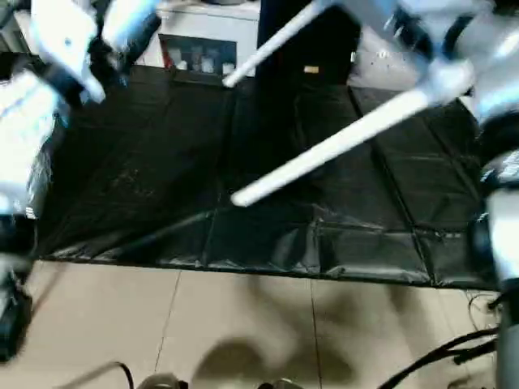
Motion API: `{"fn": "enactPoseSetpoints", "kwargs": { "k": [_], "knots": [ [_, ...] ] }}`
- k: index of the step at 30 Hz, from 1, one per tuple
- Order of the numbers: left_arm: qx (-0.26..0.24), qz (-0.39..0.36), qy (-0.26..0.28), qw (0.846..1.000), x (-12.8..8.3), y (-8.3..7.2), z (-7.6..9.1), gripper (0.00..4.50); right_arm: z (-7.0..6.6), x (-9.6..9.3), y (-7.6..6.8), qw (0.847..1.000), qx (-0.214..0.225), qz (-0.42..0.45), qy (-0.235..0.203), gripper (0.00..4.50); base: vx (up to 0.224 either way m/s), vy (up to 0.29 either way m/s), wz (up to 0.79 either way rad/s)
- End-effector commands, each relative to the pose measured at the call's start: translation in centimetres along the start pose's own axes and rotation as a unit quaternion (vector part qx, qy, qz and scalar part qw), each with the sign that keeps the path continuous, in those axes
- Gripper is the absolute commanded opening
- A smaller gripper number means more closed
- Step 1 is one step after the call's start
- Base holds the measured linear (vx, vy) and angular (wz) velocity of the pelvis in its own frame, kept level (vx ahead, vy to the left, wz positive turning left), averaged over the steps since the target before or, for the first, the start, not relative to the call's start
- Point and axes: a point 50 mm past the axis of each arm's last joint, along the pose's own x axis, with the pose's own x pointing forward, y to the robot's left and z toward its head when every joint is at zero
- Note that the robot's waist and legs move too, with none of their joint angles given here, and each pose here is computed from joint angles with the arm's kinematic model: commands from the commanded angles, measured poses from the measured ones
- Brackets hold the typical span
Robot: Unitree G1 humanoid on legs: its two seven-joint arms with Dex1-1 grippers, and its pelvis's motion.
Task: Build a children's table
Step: Flip table
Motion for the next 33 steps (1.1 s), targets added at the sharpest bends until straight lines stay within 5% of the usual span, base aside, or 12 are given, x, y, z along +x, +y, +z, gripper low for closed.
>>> {"fn": "enactPoseSetpoints", "kwargs": {
  "k": [1, 9, 10, 13, 16, 19, 20, 22, 23, 26, 31, 33],
  "knots": [
    [-0.034, -0.068, 0.046, 0.996, 0.3, -3.4, -1.5, 2.12, 1.6, 0.8, 1.9, 0.994, -0.078, 0.078, -0.014, 2.06, 0.0, 0.0, 0.0],
    [-0.078, 0.011, 0.098, 0.992, -0.8, -3.4, -3.2, 1.72, 4.1, 0.8, 1.2, 0.991, -0.066, 0.069, -0.094, 2.84, 0.0, 0.0, 0.0],
    [-0.078, 0.024, 0.105, 0.991, -1.1, -3.4, -3.7, 1.7, 5.3, 0.5, 1.2, 0.984, -0.076, 0.059, -0.148, 3.0, 0.0, 0.0, 0.0],
    [-0.073, 0.032, 0.109, 0.991, -1.3, -3.4, -3.9, 1.68, 6.1, 0.3, 1.0, 0.979, -0.061, 0.043, -0.192, 3.22, 0.0, 0.0, 0.0],
    [-0.069, 0.043, 0.119, 0.99, -1.5, -3.2, -4.3, 1.63, 7.6, -1.0, -0.9, 0.95, 0.029, -0.045, -0.307, 3.59, 0.0, 0.0, 0.0],
    [-0.069, 0.044, 0.123, 0.989, -1.6, -3.2, -4.5, 1.59, 8.0, -1.8, -1.8, 0.924, 0.092, -0.078, -0.362, 3.77, 0.0, 0.0, 0.0],
    [-0.068, 0.044, 0.126, 0.989, -1.6, -3.3, -4.6, 1.59, 8.1, -2.5, -2.5, 0.901, 0.138, -0.102, -0.399, 3.9, 0.0, 0.0, 0.0],
    [-0.058, 0.045, 0.136, 0.988, -2.0, -3.4, -5.4, 1.57, 7.0, -4.6, -4.3, 0.815, 0.247, -0.185, -0.49, 4.11, 0.0, 0.0, 0.0],
    [-0.052, 0.044, 0.138, 0.988, -2.3, -3.4, -5.7, 1.57, 6.3, -5.0, -4.4, 0.791, 0.28, -0.204, -0.504, 4.11, 0.0, 0.0, 0.0],
    [-0.056, 0.043, 0.139, 0.988, -2.8, -3.4, -6.4, 1.57, 3.8, -5.1, -3.6, 0.767, 0.34, -0.235, -0.491, 4.45, 0.0, 0.0, 0.0],
    [-0.049, 0.035, 0.15, 0.987, -3.6, -3.4, -7.2, 1.57, 0.9, -4.9, -1.4, 0.758, 0.388, -0.251, -0.461, 4.5, 0.0, 0.0, 0.0],
    [-0.041, 0.029, 0.168, 0.984, -4.5, -3.4, -8.1, 1.57, -1.4, -4.9, 1.5, 0.762, 0.413, -0.253, -0.43, 4.5, 0.0, 0.0, 0.0]
  ]
}}
